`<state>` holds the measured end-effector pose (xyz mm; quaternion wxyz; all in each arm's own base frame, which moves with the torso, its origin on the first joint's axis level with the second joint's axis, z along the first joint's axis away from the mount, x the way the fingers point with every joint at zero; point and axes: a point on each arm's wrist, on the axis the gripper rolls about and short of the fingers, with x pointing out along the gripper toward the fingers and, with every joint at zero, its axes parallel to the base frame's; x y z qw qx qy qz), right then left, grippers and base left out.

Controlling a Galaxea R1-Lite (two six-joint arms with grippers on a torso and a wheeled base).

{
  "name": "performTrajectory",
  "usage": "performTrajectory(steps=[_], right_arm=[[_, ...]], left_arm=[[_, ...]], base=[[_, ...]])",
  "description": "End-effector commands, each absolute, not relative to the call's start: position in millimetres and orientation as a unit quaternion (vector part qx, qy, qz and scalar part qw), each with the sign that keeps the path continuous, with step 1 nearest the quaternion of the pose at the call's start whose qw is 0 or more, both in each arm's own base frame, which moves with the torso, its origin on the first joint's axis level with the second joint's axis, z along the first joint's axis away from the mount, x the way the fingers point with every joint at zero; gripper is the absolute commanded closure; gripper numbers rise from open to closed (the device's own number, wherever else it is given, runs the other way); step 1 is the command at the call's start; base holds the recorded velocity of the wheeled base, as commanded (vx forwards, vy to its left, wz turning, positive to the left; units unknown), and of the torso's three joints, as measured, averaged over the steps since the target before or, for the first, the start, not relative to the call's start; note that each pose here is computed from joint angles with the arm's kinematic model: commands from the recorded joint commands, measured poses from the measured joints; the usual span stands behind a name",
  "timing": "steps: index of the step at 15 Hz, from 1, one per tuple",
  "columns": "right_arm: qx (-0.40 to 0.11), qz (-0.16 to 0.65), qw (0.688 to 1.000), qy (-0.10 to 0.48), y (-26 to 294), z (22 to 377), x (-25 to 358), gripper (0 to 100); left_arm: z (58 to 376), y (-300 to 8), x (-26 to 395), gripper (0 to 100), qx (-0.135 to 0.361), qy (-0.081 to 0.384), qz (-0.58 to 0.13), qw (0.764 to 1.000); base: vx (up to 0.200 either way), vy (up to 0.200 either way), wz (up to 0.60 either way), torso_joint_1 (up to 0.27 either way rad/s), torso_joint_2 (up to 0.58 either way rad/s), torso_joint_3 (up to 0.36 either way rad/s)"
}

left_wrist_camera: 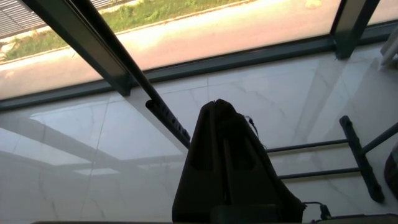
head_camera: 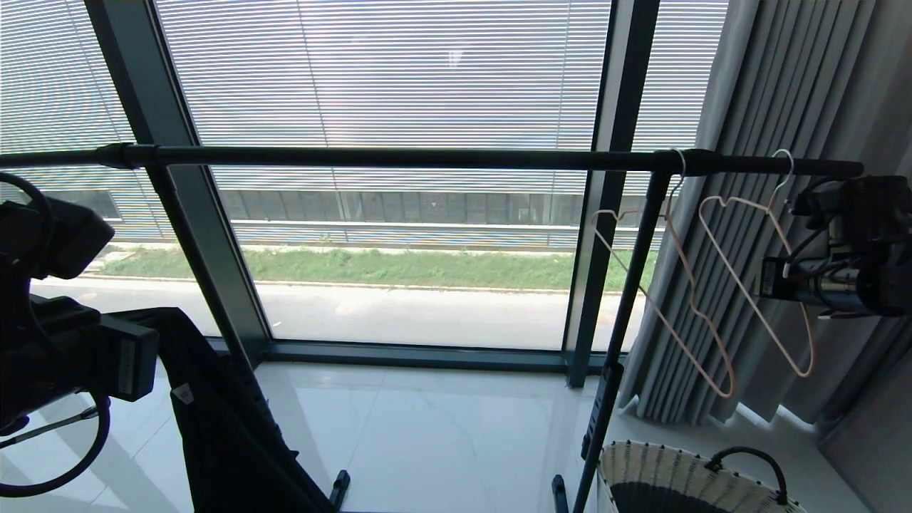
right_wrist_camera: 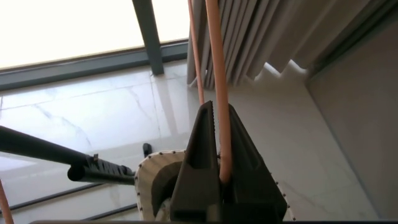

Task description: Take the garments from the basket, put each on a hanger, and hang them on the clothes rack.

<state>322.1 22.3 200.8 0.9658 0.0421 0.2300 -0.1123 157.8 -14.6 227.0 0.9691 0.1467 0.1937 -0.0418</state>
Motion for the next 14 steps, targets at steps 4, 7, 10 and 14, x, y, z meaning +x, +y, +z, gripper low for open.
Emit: performTrajectory(steps=[4, 7, 10, 14], right_arm=[[0.05, -0.101, 0.975, 0.192, 22.4, 222.7, 297.3, 100], [0.061, -0.072, 0.983, 0.158, 22.8, 223.5, 279.9, 100], [0.064, -0.036, 0.987, 0.142, 24.8, 224.5, 250.0, 100], [0.056, -0.026, 0.99, 0.123, 25.1, 232.1, 224.5, 100]], left_arm=[[228.4, -14.8, 156.8, 100, 0.147, 0.19, -0.042, 0.97], [230.4, -14.5, 155.7, 100, 0.148, 0.185, -0.041, 0.971], [233.4, -13.8, 149.9, 100, 0.149, 0.173, -0.039, 0.973], [236.4, -13.5, 146.5, 100, 0.149, 0.164, -0.038, 0.975]], base=[[0.0, 0.0, 0.0, 0.0, 0.0, 0.0], [0.0, 0.0, 0.0, 0.0, 0.0, 0.0], [0.0, 0.0, 0.0, 0.0, 0.0, 0.0], [-0.2, 0.0, 0.0, 0.011, 0.0, 0.001]])
